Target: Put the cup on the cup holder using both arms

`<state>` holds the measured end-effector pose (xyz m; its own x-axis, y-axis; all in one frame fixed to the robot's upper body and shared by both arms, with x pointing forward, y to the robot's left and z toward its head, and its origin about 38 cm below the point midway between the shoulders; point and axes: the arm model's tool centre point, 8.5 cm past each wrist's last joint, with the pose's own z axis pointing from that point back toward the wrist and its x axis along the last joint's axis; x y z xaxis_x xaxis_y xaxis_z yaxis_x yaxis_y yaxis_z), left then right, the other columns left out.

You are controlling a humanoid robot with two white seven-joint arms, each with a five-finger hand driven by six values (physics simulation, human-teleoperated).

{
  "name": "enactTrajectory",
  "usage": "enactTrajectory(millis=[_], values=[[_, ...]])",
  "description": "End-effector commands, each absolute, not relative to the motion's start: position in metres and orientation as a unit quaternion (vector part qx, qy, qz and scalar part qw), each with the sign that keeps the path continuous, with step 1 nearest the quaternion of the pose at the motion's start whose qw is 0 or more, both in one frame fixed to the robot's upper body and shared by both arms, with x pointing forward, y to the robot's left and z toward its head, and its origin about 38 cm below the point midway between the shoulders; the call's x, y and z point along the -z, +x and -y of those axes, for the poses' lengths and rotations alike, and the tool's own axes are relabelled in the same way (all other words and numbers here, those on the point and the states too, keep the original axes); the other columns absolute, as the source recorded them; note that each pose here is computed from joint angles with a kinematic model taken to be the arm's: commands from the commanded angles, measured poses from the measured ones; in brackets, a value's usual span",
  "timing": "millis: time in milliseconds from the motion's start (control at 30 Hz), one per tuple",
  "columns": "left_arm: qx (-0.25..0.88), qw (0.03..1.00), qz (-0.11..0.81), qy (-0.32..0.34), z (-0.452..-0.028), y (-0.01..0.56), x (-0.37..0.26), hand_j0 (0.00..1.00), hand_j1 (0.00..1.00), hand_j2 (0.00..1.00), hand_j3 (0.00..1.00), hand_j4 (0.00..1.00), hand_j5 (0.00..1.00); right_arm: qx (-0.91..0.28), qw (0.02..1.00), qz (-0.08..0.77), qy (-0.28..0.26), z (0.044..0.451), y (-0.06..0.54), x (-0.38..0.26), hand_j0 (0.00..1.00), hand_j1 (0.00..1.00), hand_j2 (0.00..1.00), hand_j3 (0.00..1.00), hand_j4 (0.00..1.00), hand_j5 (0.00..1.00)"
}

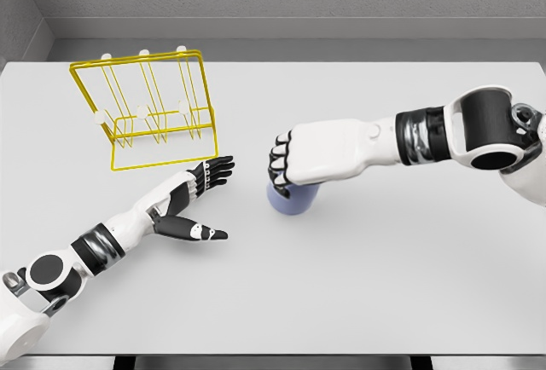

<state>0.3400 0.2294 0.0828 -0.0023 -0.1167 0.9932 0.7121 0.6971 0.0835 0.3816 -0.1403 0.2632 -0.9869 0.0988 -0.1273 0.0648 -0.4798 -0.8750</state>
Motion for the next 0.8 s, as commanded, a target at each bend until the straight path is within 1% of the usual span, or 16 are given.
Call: enactTrajectory(millis=[0, 300, 433, 667, 700, 767], values=[[0.310, 0.667, 0.636, -0.234, -0.230, 0.340, -0.083, 1.00, 1.00, 1.00, 1.00, 1.00, 1.00, -0.854, 0.004, 0.515, -0.074, 0.131, 0.380, -0.262, 0.49, 0.49, 0.49, 0.49, 0.49, 0.49], [0.310, 0.666, 0.636, -0.235, -0.230, 0.340, -0.083, 1.00, 1.00, 1.00, 1.00, 1.00, 1.00, -0.855, -0.027, 0.513, -0.068, 0.101, 0.373, -0.252, 0.49, 0.49, 0.49, 0.49, 0.49, 0.49], [0.310, 0.667, 0.636, -0.234, -0.230, 0.340, -0.083, 1.00, 1.00, 1.00, 1.00, 1.00, 1.00, -0.857, -0.027, 0.510, -0.072, 0.098, 0.377, -0.248, 0.49, 0.49, 0.49, 0.49, 0.49, 0.49], [0.310, 0.666, 0.637, -0.234, -0.230, 0.340, -0.084, 1.00, 1.00, 1.00, 1.00, 1.00, 1.00, -0.864, -0.013, 0.500, -0.062, 0.095, 0.384, -0.234, 0.50, 0.50, 0.50, 0.50, 0.50, 0.50], [0.310, 0.666, 0.637, -0.234, -0.230, 0.340, -0.084, 1.00, 1.00, 1.00, 1.00, 1.00, 1.00, -0.864, -0.013, 0.500, -0.062, 0.095, 0.384, -0.234, 0.51, 0.51, 0.51, 0.51, 0.51, 0.51], [0.310, 0.666, 0.637, -0.234, -0.230, 0.340, -0.084, 1.00, 1.00, 1.00, 1.00, 1.00, 1.00, -0.864, -0.012, 0.499, -0.062, 0.095, 0.383, -0.233, 0.61, 0.61, 0.61, 0.61, 0.61, 0.61]])
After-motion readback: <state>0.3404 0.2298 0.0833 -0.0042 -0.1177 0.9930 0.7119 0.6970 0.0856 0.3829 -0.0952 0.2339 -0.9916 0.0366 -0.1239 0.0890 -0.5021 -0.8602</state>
